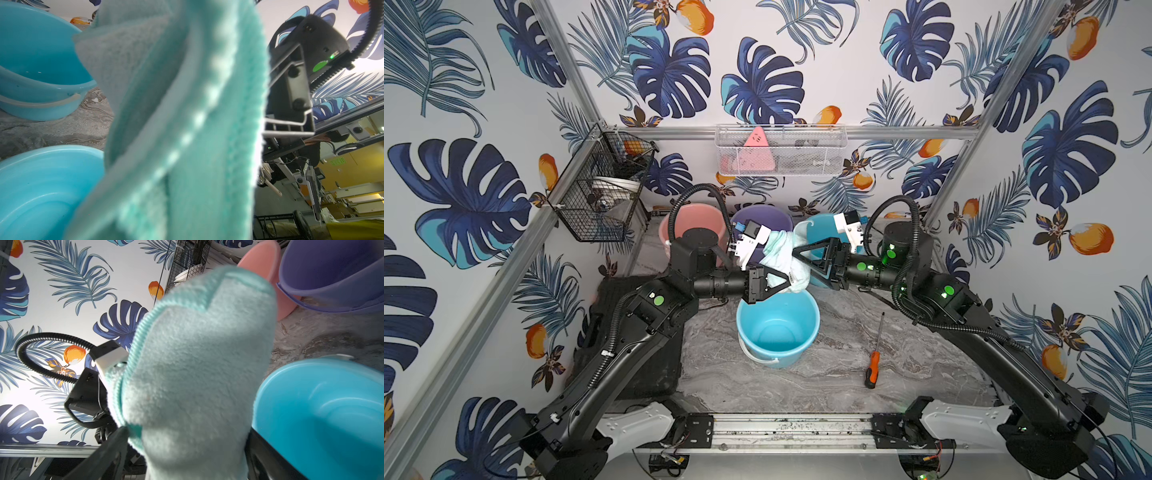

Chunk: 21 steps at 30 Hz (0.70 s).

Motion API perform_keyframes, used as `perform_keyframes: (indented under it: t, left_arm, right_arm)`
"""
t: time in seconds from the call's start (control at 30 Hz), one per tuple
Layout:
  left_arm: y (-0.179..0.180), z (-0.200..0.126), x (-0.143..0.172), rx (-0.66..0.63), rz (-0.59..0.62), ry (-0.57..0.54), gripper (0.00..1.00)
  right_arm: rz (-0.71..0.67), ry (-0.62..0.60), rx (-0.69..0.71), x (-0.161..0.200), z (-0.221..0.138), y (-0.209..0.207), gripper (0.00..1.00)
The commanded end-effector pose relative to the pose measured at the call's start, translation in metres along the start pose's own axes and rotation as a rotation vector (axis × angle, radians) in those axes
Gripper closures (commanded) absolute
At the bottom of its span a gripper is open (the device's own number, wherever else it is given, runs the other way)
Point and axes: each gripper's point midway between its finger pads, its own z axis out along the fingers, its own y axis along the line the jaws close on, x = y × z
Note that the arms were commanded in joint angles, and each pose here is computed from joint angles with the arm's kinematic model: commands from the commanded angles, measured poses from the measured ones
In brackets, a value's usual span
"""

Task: Wipe the inside of the bucket with a cloth
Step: Adjust the cleaning item.

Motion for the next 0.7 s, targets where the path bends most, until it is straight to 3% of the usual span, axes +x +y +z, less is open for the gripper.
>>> perform_keyframes:
  t: [0.0, 0.13, 0.47, 0.67]
  left_arm:
    - [-0.010, 0.009, -0.003, 0.034, 0.042, -0.006, 1.00]
    - [-0.014, 0.017, 0.006, 0.037, 0.057, 0.027, 1.00]
    - [0.019, 0.000, 0.010, -0.203, 0.068, -0.003, 1.00]
    - [0.030, -0.023, 0.013, -0.330, 0.088, -0.036, 0.67]
  right_arm:
    - [-0.018, -0.004, -0.081, -0.005, 0.001, 0.021, 0.15]
    - [-0.019, -0.002, -0.061, -0.006, 0.004, 0.015, 0.23]
    - [-0.052, -0.049, 0.049, -0.009, -0.002, -0.007, 0.80]
    - [-0.077, -0.051, 0.125, -0.011, -0.001, -0.020, 0.97]
